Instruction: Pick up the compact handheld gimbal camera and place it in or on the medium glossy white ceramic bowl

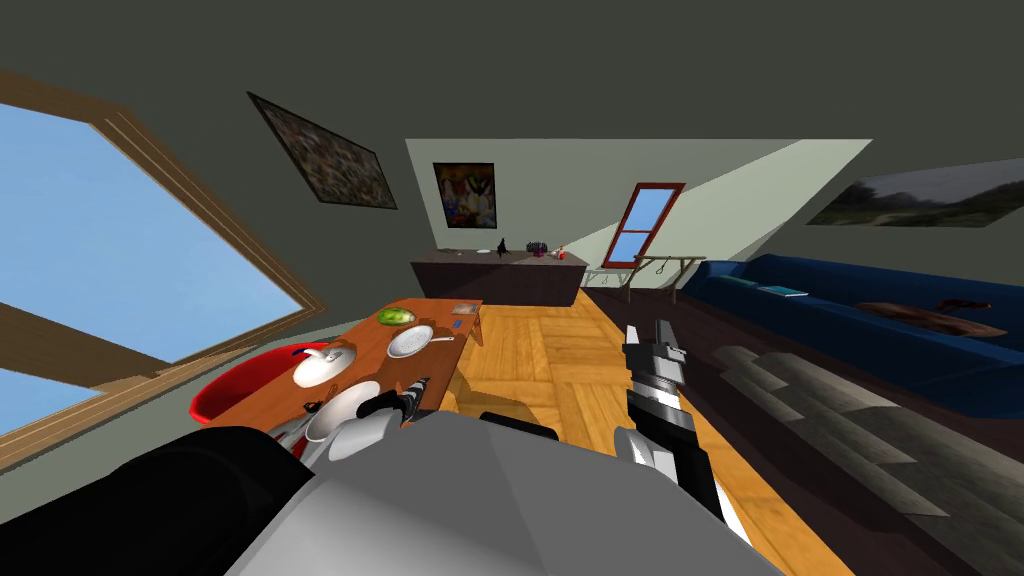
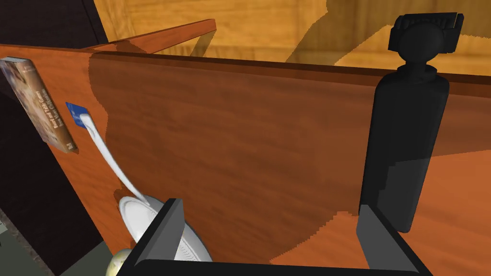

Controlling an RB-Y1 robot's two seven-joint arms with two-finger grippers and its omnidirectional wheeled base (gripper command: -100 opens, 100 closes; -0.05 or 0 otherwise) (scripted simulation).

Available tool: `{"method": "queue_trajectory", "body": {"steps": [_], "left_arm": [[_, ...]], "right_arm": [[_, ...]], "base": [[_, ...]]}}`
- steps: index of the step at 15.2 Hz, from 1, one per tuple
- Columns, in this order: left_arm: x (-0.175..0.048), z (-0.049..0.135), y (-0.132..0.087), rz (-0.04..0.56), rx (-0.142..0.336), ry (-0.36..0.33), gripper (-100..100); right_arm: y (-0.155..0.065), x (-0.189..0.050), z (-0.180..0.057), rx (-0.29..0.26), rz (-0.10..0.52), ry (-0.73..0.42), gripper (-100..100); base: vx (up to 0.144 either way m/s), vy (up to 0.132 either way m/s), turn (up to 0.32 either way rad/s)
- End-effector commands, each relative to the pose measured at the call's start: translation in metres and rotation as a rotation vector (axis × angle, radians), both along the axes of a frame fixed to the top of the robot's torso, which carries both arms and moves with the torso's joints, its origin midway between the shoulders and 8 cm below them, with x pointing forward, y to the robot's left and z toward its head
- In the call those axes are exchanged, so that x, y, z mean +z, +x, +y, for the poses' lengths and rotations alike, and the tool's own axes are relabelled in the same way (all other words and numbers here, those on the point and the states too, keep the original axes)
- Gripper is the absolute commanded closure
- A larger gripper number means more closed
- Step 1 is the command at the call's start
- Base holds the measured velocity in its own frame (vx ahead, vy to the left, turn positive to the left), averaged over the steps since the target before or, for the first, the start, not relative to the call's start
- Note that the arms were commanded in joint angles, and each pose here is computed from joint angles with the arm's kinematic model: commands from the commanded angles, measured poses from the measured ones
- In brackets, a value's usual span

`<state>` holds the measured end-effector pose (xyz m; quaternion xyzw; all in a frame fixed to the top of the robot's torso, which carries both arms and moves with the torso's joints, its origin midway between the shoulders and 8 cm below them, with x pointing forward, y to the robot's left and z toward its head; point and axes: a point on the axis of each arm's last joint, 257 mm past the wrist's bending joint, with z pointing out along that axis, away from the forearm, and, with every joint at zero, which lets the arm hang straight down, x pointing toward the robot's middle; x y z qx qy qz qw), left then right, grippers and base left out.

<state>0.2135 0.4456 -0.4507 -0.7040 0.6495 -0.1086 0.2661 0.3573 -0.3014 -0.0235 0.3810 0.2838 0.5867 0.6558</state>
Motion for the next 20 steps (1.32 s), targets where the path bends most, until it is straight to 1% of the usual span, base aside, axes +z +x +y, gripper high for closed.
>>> {"method": "queue_trajectory", "body": {"steps": [1,2,3,4,5,6,7,8,9,10,11,12,13,14,15,16,17,18,20], "left_arm": [[-0.014,0.003,-0.024,0.068,0.02,-0.03,-100],[-0.017,0.001,-0.029,0.09,0.021,-0.039,-100],[-0.017,0.001,-0.029,0.091,0.021,-0.039,-100],[-0.024,0.002,-0.043,0.132,0.035,-0.059,-100],[-0.025,0.0,-0.046,0.145,0.035,-0.065,-100],[-0.025,0.0,-0.046,0.145,0.035,-0.065,-100],[-0.032,0.0,-0.061,0.189,0.048,-0.087,-100],[-0.033,-0.001,-0.063,0.197,0.049,-0.091,-100],[-0.038,-0.002,-0.076,0.231,0.061,-0.11,-100],[-0.039,-0.003,-0.079,0.245,0.061,-0.116,-100],[-0.043,-0.004,-0.09,0.274,0.072,-0.134,-100],[-0.045,-0.005,-0.094,0.289,0.072,-0.141,-100],[-0.048,-0.006,-0.104,0.316,0.082,-0.159,-100],[-0.049,-0.008,-0.108,0.329,0.083,-0.165,-100],[-0.052,-0.01,-0.118,0.356,0.092,-0.183,-100],[-0.052,-0.011,-0.12,0.365,0.092,-0.187,-100],[-0.055,-0.013,-0.131,0.394,0.1,-0.207,-100],[-0.055,-0.014,-0.131,0.397,0.1,-0.208,-100],[-0.058,-0.019,-0.149,0.447,0.113,-0.243,-100]], "right_arm": [[0.0,0.0,0.0,0.0,0.0,0.0,0],[0.0,0.0,0.0,0.0,0.0,0.0,0],[0.0,0.0,0.0,0.0,0.0,0.0,0],[0.0,0.0,0.0,0.0,0.0,0.0,0],[0.0,0.0,0.0,0.0,0.0,0.0,0],[0.0,0.0,0.0,0.0,0.0,0.0,0],[0.0,0.0,0.0,0.0,0.0,0.0,0],[0.0,0.0,0.0,0.0,0.0,0.0,0],[0.0,0.0,0.0,0.0,0.0,0.0,0],[0.0,0.0,0.0,0.0,0.0,0.0,0],[0.0,0.0,0.0,0.0,0.0,0.0,0],[0.0,0.0,0.0,0.0,0.0,0.0,0],[0.0,0.0,0.0,0.0,0.0,0.0,0],[0.0,0.0,0.0,0.0,0.0,0.0,0],[0.0,0.0,0.0,0.0,0.0,0.0,0],[0.0,0.0,0.0,0.0,0.0,0.0,0],[0.0,0.0,0.0,0.0,0.0,0.0,0],[0.0,0.0,0.0,0.0,0.0,0.0,0],[0.0,0.0,0.0,0.0,0.0,0.0,0]], "base": [[0.084,0.01,-0.07],[0.085,0.013,-0.051],[0.058,0.01,-0.008],[0.062,0.011,-0.043],[0.065,0.01,-0.049],[0.041,0.007,-0.018],[0.04,0.006,-0.052],[0.046,0.007,-0.045],[0.061,0.011,-0.055],[0.067,0.012,-0.042],[0.074,0.011,-0.049],[0.069,0.017,-0.042],[0.064,0.017,-0.048],[0.057,0.013,-0.039],[0.055,0.013,-0.039],[0.052,0.009,-0.037],[0.055,0.008,-0.043],[0.051,0.009,-0.03],[0.051,0.008,-0.043]]}}
